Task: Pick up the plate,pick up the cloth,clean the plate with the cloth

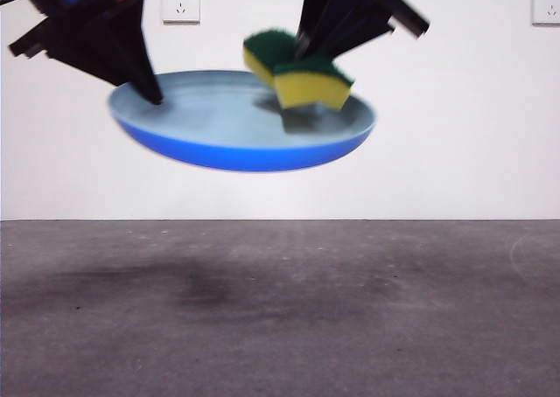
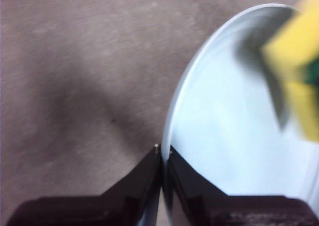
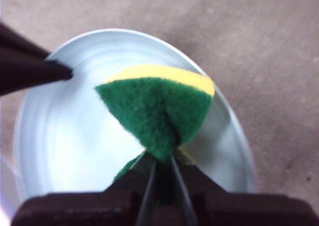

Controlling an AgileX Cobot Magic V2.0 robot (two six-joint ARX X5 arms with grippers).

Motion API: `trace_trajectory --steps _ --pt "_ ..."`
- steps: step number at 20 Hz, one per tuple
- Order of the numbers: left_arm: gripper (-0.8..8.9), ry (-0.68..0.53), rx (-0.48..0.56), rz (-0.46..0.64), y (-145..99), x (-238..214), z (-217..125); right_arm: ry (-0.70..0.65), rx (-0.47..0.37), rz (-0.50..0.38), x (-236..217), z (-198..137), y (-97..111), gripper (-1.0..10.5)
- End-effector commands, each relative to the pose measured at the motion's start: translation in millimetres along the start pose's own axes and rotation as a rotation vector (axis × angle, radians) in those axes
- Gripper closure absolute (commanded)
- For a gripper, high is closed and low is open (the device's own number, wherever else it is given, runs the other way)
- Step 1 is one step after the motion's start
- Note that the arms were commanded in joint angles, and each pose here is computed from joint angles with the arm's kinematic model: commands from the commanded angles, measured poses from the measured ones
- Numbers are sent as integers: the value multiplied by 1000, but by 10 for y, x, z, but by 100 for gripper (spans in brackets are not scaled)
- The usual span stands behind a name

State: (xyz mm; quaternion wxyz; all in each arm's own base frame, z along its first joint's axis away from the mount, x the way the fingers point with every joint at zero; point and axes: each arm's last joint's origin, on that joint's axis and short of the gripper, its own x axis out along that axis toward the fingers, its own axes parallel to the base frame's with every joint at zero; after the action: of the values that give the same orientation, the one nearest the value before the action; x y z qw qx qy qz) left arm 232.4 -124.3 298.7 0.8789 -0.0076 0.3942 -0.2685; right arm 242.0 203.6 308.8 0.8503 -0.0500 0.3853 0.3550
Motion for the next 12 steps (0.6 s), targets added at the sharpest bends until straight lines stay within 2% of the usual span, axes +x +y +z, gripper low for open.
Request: trace_trajectory --steps 1,2,5,7,8,9,11,12 --pt "822 -25 -11 -42 -102 17 9 17 14 9 189 -21 7 959" --pt "822 -36 -5 -53 -134 20 18 19 15 24 267 -23 29 959" --pt "822 -88 8 -69 -168 19 65 65 -1 151 391 -66 154 959" --pt "822 -128 10 -67 -156 13 105 126 -29 164 403 -144 283 959" --pt "822 -139 4 -61 -131 8 119 162 -47 127 404 -191 319 959" --pt "822 -142 -3 -52 -96 3 125 218 -79 45 398 -260 330 959" --pt "822 -126 -21 -35 -33 -4 115 315 -130 -172 365 -368 268 959" --pt "822 -107 -27 -30 -14 -4 98 347 -157 -317 339 -403 220 959"
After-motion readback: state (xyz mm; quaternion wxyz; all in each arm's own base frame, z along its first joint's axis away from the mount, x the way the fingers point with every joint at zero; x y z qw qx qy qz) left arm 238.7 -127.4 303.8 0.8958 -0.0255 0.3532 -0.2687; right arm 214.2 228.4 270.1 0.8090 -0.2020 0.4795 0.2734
